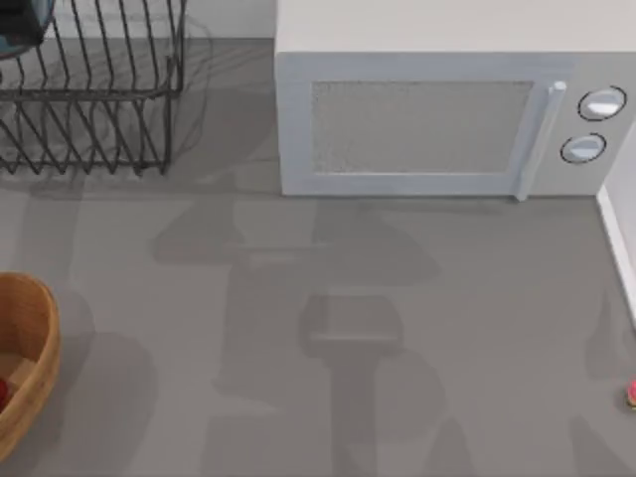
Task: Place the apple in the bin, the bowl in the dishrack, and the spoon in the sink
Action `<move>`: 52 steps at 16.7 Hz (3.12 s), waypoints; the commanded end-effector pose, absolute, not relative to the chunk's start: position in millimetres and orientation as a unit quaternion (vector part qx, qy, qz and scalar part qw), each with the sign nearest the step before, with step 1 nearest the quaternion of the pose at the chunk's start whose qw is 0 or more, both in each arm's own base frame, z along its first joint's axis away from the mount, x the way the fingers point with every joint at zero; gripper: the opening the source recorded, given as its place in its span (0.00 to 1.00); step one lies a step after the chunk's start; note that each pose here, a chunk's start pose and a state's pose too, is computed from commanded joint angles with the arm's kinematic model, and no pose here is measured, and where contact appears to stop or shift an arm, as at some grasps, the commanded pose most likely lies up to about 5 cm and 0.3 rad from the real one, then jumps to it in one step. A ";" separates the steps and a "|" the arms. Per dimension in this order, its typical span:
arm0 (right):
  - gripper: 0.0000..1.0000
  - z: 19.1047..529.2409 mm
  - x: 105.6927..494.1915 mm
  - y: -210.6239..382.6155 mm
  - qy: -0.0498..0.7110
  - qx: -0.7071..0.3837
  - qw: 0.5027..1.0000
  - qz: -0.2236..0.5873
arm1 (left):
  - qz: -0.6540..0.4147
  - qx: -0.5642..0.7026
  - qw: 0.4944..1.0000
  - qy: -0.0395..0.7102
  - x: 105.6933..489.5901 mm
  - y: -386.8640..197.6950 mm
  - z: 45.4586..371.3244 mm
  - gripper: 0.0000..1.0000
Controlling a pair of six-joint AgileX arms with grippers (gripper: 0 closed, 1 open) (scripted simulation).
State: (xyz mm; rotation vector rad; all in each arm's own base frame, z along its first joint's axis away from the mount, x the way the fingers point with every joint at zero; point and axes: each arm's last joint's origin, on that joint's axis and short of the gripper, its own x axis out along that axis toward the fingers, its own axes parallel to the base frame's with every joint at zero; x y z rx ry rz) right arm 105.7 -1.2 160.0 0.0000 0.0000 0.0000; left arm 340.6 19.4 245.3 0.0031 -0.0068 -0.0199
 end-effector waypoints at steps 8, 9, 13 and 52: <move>1.00 160.0 105.7 -1.2 0.000 0.000 1.000 0.000 | -0.006 0.003 1.000 -0.022 200.5 5.8 267.2 1.00; 1.00 160.0 105.7 -1.2 0.000 0.000 1.000 0.000 | -0.005 0.003 1.000 -0.026 182.9 4.5 262.5 1.00; 1.00 160.0 105.7 -1.2 0.000 0.000 1.000 0.000 | -0.004 0.002 1.000 -0.031 130.0 0.6 226.6 1.00; 1.00 193.1 194.5 2.2 0.662 -0.244 0.665 0.245 | 0.000 0.000 1.000 0.000 105.7 -1.2 160.0 1.00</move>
